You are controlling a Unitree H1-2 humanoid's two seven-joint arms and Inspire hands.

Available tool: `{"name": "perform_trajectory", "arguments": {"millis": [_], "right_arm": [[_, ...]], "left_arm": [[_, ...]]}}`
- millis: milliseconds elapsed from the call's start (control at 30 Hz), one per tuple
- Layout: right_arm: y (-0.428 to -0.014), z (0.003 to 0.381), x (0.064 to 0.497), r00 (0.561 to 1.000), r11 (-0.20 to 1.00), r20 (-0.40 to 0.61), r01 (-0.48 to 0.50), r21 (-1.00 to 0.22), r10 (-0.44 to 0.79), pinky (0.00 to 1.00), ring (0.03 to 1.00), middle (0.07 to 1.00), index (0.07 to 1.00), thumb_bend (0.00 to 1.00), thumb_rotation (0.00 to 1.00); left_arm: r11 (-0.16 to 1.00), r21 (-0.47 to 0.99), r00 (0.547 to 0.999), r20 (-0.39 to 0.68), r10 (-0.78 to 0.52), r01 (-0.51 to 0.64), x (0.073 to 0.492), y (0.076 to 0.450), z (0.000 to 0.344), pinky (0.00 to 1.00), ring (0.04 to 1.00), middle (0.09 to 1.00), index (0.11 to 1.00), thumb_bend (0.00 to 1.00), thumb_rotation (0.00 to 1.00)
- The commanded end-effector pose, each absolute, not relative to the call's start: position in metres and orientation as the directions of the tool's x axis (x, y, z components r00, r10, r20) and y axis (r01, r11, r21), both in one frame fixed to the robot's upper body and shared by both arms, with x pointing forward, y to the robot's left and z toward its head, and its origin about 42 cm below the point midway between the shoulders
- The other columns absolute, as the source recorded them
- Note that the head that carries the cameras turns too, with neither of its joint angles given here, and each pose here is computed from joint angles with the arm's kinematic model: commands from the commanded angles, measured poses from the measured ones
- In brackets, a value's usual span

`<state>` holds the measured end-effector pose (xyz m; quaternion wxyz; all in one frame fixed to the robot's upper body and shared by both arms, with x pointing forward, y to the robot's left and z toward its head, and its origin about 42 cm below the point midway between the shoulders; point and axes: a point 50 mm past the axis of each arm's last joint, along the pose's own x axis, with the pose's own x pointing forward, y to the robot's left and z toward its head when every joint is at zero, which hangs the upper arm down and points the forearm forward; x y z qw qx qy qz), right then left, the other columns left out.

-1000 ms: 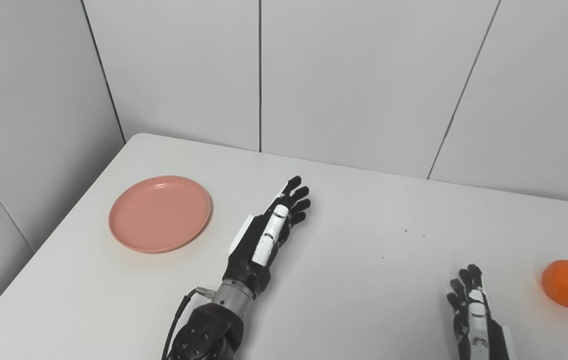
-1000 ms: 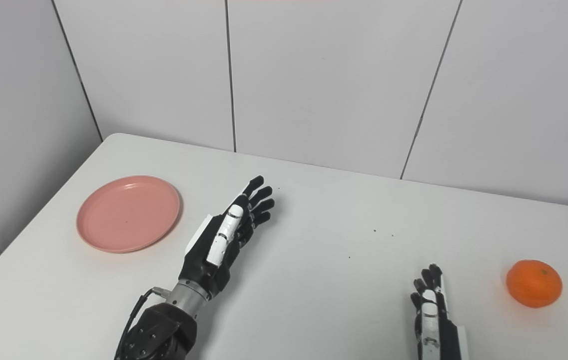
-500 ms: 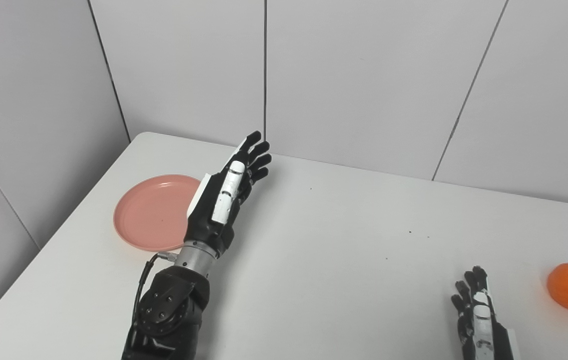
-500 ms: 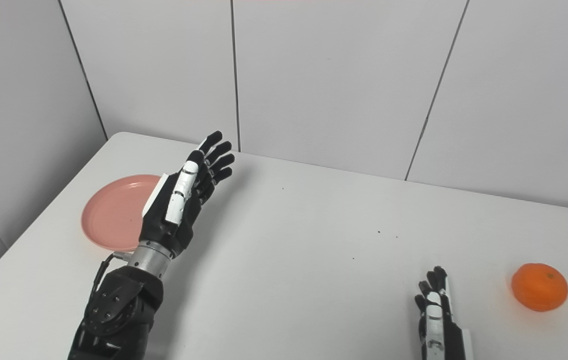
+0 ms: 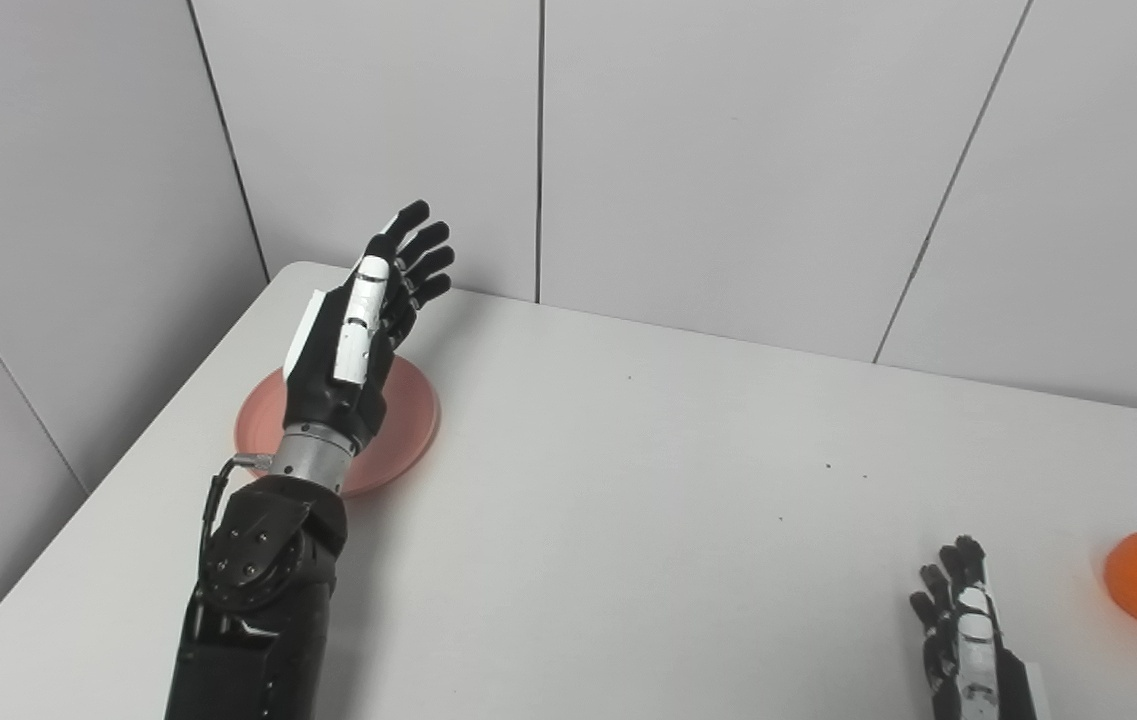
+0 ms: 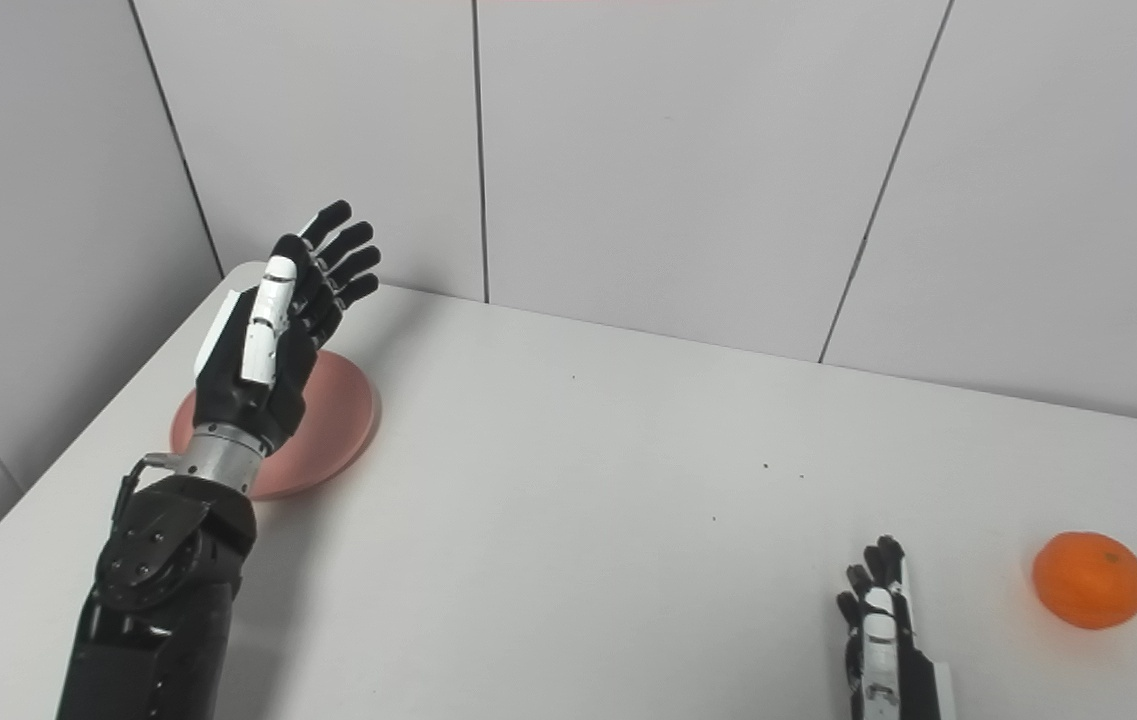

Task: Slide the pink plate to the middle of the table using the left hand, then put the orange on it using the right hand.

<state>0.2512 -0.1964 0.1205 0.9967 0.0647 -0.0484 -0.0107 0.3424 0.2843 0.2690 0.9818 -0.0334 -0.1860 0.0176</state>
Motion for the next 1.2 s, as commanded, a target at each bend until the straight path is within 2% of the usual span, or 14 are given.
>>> {"name": "perform_trajectory", "arguments": {"millis": [0,333,800,1167], "right_arm": [[-0.197,0.128,0.253,0.987,0.992,0.156,0.005,0.129,-0.025,1.00,0.982,0.997,1.000,0.17,1.00],[-0.199,0.128,0.253,0.987,0.992,0.158,0.008,0.123,-0.027,1.00,0.978,0.996,1.000,0.16,1.00],[-0.200,0.128,0.253,0.989,0.987,0.146,0.000,0.158,-0.023,1.00,0.987,1.000,1.000,0.16,1.00],[-0.203,0.126,0.255,0.987,0.990,0.157,0.005,0.144,-0.028,1.00,0.983,0.995,1.000,0.17,1.00]], "left_arm": [[0.997,-0.072,0.902,0.429,0.044,-0.014,0.347,0.288,0.292,0.87,0.874,0.887,0.879,0.39,1.00],[0.992,-0.075,0.900,0.420,0.120,-0.098,0.357,0.324,0.298,0.83,0.861,0.870,0.863,0.38,1.00],[0.975,-0.134,0.897,0.386,0.214,-0.175,0.365,0.382,0.306,0.88,0.881,0.881,0.872,0.38,1.00],[0.955,-0.175,0.902,0.323,0.286,-0.240,0.364,0.418,0.295,0.88,0.877,0.876,0.865,0.38,1.00]]}}
